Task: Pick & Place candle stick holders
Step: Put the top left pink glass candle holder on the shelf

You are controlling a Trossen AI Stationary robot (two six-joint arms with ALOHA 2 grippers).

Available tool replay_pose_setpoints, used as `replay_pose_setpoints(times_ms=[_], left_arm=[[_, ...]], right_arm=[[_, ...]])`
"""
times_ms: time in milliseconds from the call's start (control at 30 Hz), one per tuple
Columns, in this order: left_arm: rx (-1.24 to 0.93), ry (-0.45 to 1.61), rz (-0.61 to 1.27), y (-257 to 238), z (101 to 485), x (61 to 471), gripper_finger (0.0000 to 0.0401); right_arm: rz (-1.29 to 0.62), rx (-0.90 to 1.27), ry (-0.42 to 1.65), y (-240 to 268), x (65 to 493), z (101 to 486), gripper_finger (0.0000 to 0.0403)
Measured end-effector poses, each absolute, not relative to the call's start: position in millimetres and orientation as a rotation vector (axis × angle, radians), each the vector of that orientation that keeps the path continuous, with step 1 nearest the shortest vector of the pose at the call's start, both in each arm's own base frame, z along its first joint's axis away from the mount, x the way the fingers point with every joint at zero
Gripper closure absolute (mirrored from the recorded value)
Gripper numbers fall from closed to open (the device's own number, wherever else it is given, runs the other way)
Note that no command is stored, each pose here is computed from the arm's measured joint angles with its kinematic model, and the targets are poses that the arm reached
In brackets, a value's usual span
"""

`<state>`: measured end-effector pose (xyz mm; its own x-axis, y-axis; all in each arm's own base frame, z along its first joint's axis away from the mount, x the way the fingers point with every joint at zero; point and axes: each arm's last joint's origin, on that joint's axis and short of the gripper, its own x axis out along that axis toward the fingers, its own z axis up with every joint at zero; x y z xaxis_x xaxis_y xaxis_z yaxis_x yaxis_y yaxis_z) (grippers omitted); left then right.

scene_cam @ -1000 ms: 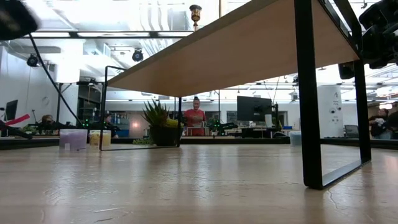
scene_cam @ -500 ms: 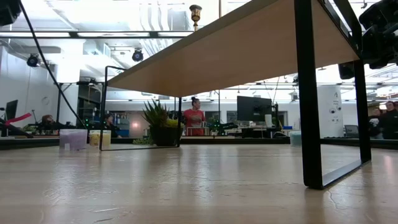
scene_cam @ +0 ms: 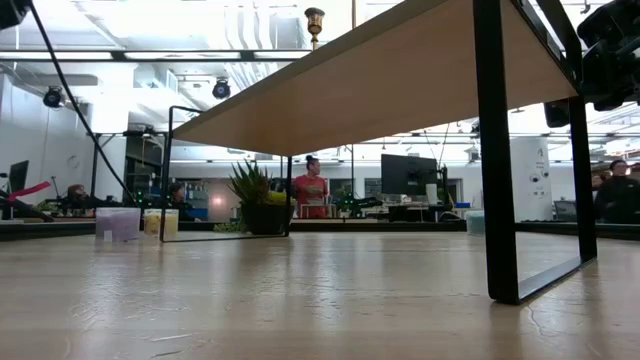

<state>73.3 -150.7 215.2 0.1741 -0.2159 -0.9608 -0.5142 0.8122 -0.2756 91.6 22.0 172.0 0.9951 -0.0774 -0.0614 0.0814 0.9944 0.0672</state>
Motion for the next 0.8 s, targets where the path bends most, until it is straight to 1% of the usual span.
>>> replay_pose_setpoints(times_ms=[167, 433, 533, 667, 800], left_arm=[[-0.61, 1.368, 0.276, -152.7, 204.5, 75.7, 0.0352], [-0.533, 1.32, 0.285, -159.6, 190.6, 80.9, 0.0269], [-0.509, 1.262, 0.299, -161.2, 187.6, 83.6, 0.0244], [-0.459, 1.187, 0.258, -164.9, 185.9, 87.7, 0.0227], [-0.417, 1.065, 0.249, -166.2, 185.9, 92.0, 0.0225]], right_arm=[[-0.08, 0.07, 0.059, 22.0, 91.6, 172.0, 0.0394], [-0.08, 0.07, 0.059, 22.0, 91.6, 172.0, 0.0394], [-0.079, 0.07, 0.059, 22.0, 91.6, 172.0, 0.0394], [-0.08, 0.07, 0.059, 22.0, 91.6, 172.0, 0.0394], [-0.08, 0.07, 0.059, 22.0, 91.6, 172.0, 0.0394]])
